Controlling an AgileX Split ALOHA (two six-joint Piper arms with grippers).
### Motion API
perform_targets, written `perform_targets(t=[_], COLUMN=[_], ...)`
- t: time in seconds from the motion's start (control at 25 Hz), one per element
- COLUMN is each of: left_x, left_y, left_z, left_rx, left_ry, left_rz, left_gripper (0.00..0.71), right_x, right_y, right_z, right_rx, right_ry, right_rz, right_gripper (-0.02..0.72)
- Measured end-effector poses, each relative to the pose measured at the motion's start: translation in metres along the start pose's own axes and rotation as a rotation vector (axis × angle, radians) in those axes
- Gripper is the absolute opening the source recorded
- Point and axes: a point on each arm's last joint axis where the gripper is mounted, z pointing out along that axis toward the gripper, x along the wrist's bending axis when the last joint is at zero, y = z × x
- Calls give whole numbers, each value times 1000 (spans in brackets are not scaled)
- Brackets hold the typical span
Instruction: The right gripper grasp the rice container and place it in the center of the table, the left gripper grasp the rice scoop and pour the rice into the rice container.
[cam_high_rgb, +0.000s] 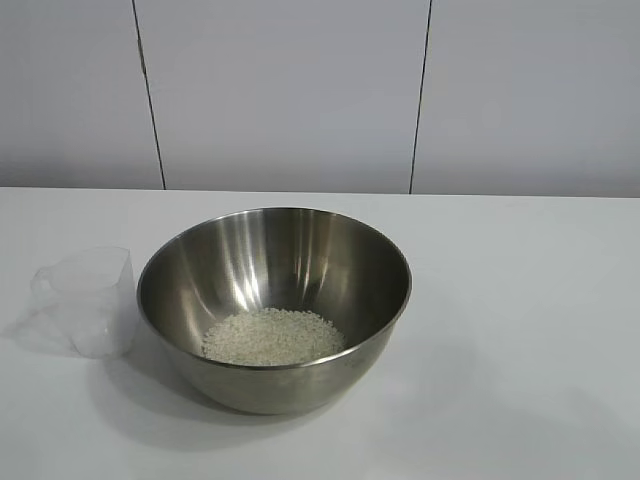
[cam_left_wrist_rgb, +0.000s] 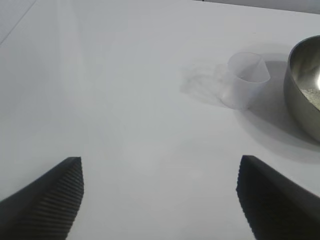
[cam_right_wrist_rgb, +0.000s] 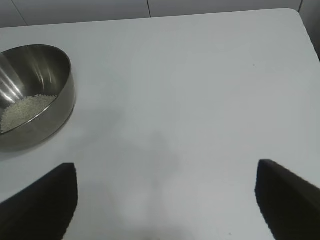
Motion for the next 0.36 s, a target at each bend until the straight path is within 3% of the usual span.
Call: perform_targets(t=[0.16, 0.36], left_x=[1, 1], left_y=[0, 0], left_z=[0, 0], left_rx=[1, 1], left_ry=[-45, -48], left_rz=[27, 29], left_gripper=[605, 605], right_x=[0, 0], right_y=[0, 0], right_z=[0, 0], right_rx=[0, 0], right_ry=[0, 0], right_rz=[0, 0], right_gripper=[661, 661])
